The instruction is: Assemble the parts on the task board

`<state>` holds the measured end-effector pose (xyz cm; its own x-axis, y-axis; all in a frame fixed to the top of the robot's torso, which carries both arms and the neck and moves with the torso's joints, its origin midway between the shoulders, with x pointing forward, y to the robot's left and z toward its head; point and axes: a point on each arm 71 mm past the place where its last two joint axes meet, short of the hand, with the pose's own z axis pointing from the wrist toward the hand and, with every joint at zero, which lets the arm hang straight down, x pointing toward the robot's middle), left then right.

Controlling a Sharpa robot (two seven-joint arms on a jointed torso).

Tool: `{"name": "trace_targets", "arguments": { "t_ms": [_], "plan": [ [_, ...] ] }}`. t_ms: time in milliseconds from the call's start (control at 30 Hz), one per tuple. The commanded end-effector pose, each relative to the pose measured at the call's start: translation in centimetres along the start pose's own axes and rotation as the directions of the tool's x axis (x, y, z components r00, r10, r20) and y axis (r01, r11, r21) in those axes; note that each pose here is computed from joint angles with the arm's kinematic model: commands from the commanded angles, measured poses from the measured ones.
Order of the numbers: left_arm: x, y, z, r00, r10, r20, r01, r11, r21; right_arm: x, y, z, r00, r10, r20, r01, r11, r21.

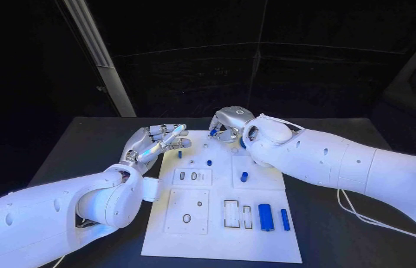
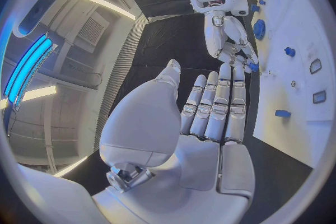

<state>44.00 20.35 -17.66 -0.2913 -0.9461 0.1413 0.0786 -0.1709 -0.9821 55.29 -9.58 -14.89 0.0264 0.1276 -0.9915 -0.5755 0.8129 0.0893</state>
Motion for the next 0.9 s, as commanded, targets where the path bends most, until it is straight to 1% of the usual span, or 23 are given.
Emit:
{"name": "trace_targets", "arguments": {
  "t_ms": [33,233,633,900],
  "plan": [
    [0.20,-0.23,0.09,1.000,-0.005,-0.019,0.005,1.000,0.010,0.0,0.1,0.2,1.000,-0.009,-0.014,0.009,1.000,-0.001],
    [0.33,-0.30,0.19,1.000,-0.007,-0.024,0.007,1.000,0.011,0.2,0.2,0.6,0.999,-0.020,-0.031,0.020,1.000,0.002],
    [0.49,-0.53,0.35,1.000,-0.008,-0.030,0.008,1.000,0.014,0.5,0.7,1.2,0.998,-0.032,-0.049,0.033,0.999,0.001],
    [0.53,-0.59,0.42,0.999,-0.008,-0.031,0.009,1.000,0.015,0.8,0.8,1.5,0.996,-0.038,-0.078,0.039,0.999,0.006]
  ]
}}
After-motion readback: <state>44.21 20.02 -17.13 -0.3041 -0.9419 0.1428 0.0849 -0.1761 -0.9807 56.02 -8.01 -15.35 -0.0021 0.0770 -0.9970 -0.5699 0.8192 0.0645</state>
